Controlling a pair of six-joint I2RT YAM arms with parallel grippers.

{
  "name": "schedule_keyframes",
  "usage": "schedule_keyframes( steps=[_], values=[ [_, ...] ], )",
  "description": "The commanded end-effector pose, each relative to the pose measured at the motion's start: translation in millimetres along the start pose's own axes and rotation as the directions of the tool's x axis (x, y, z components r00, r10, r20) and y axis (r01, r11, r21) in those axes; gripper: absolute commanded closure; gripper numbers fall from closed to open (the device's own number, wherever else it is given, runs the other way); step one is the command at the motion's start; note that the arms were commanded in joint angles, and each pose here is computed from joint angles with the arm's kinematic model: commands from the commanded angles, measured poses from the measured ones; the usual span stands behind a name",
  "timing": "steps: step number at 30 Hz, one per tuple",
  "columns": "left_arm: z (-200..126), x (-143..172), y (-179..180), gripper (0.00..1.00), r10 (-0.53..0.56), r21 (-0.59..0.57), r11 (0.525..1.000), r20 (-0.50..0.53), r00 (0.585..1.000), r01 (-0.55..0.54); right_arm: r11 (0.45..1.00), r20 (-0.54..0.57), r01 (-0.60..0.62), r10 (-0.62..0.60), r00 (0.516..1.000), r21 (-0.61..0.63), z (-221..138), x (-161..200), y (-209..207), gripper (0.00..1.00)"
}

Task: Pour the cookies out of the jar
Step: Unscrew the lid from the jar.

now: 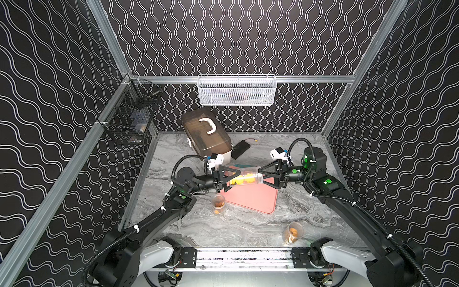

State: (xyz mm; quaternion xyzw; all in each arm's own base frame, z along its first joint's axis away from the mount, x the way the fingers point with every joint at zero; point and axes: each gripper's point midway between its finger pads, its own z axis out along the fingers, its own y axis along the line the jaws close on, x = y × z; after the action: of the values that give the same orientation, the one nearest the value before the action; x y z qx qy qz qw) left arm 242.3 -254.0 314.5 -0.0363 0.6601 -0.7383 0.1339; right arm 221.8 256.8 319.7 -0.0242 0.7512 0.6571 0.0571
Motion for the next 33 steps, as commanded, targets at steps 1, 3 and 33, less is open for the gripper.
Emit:
schedule_keyframes(
  steps=[1, 3, 33],
  values=[
    [-1.2, 3.0, -13.1, 0.41, 0.032, 0.036, 0.999, -0.012, 0.999, -0.031, 0.999, -0.001, 0.030, -0.030, 1.000, -0.020, -0.1, 0.4, 7.8, 0.24],
    [-1.2, 2.8, -13.4, 0.41, 0.032, 0.037, 0.999, -0.010, 0.999, -0.032, 0.999, 0.001, 0.028, -0.028, 1.000, -0.019, -0.3, 0.7, 6.8, 0.25],
    [-1.1, 5.3, -11.9, 0.42, 0.029, 0.031, 0.999, -0.024, 0.999, -0.029, 0.999, 0.004, 0.039, -0.039, 0.999, -0.024, 1.9, -5.1, 12.9, 0.25]
  ],
)
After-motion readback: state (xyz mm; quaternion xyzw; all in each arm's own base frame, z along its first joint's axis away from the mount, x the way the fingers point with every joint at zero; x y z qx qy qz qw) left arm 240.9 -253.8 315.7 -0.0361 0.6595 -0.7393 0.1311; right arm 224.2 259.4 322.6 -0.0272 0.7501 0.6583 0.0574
